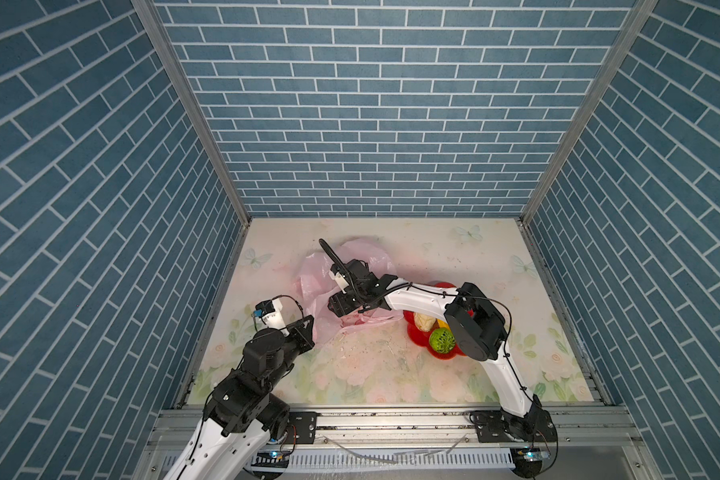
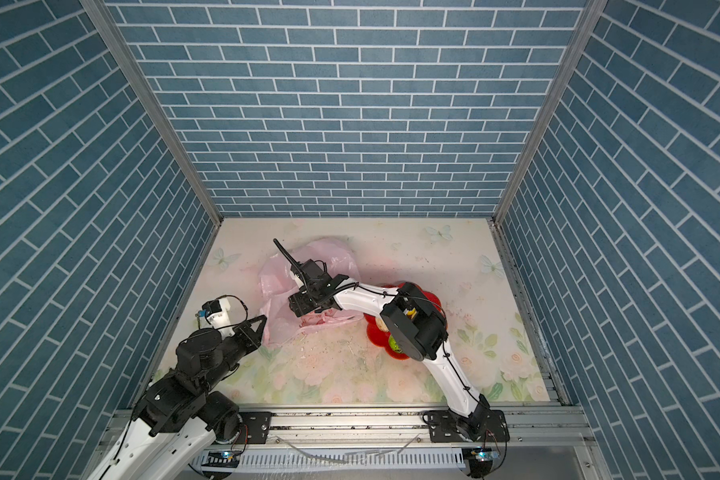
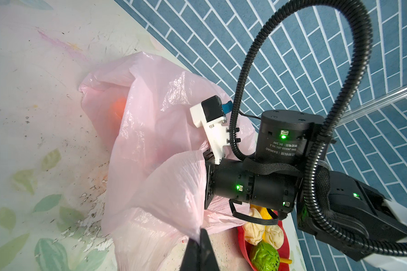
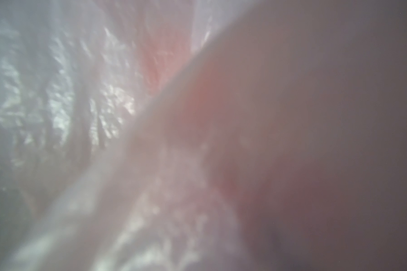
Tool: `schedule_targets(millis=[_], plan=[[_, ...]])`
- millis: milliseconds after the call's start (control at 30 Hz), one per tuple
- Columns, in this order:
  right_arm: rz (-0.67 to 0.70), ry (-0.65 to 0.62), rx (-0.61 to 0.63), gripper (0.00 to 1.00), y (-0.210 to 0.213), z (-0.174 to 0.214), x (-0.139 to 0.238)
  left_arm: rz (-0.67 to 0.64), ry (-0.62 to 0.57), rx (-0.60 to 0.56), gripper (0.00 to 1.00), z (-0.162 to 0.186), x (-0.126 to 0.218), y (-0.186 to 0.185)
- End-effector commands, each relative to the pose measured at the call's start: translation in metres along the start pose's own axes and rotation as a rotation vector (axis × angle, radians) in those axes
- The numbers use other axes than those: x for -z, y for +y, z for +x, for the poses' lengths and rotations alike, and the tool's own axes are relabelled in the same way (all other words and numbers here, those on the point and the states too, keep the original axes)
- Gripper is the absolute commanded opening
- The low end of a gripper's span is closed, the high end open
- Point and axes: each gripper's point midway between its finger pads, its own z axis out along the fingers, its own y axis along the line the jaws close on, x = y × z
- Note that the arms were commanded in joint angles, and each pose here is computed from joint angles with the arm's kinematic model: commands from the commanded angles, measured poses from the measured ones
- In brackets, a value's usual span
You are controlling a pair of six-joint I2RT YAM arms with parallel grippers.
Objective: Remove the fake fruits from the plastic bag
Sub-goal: 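Reach deeper into the bag and close the right gripper on the red fruit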
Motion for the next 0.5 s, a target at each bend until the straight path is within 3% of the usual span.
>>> schedule_targets(millis=[0,233,467], plan=[[-0.024,-0.010,-0.043,0.72,-0.001,-0.004,-0.005,-0.008,-0.013,-0.003,0.00,-0.002,0.001,0.003],[-0.062,-0.044,-0.073,0.65,0.001,-0.011,0.008,-0.006,-0.017,-0.003,0.00,-0.002,0.002,0.002],[-0.075,-0.075,-0.060,0.49,0.008,-0.022,0.029,0.001,-0.022,0.001,0.00,-0.003,0.002,0.001]])
